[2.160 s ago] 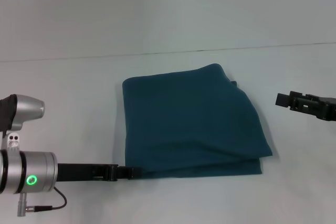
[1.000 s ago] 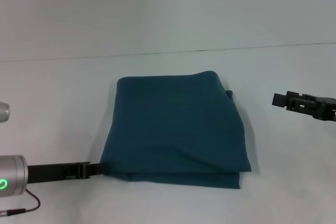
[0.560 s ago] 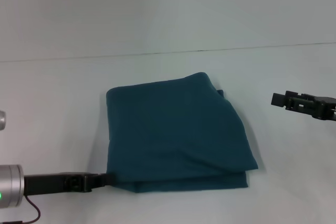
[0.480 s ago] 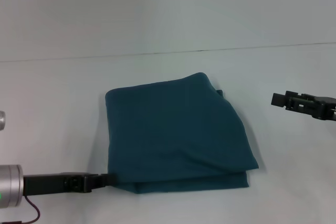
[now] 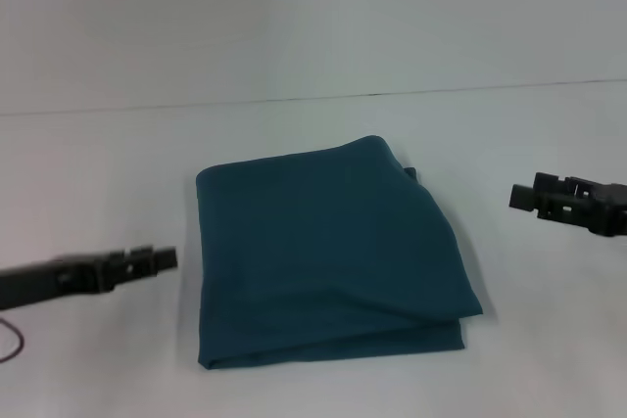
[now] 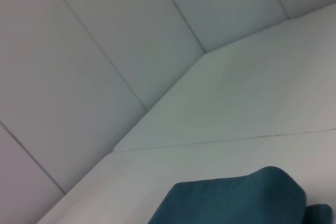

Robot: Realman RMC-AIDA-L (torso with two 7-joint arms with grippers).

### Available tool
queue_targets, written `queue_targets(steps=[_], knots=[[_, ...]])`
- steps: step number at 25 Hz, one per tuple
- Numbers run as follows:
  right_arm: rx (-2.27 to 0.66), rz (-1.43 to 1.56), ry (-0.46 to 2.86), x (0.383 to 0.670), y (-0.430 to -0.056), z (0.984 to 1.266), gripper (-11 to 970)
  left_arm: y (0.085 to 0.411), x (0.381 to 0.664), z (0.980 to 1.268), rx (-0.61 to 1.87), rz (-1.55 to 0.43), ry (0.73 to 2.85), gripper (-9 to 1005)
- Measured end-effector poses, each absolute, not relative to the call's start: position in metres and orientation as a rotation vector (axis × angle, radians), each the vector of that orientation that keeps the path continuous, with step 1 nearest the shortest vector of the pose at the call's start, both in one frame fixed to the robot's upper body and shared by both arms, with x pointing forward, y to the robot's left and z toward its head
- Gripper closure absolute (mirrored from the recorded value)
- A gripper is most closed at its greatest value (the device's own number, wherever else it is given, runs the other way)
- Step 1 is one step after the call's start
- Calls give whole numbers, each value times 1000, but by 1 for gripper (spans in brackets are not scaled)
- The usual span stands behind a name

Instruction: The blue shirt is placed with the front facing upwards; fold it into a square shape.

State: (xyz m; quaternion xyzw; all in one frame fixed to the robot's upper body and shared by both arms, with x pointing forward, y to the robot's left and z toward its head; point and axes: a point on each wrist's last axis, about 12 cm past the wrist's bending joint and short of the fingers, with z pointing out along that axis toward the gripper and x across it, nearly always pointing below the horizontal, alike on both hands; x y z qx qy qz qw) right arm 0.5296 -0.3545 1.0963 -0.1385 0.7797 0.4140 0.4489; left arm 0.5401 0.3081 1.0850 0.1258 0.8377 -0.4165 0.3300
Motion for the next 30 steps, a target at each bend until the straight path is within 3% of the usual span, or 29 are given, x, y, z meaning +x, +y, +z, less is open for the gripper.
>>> queue_targets(steps=[6, 14, 19, 30], knots=[[-488, 980, 1846, 514, -349, 1089, 44, 287, 538, 1096, 485, -1150, 1923, 467], [-629, 946, 1794, 508, -330, 1079, 44, 256, 533, 1084, 677, -1141, 1818, 166], [-677, 958, 1779, 511, -325, 1082, 44, 248, 531, 1079, 756, -1129, 1770, 91], [-772, 992, 1807, 517, -317, 1085, 44, 241, 527, 1078, 819, -1160, 1758, 91]])
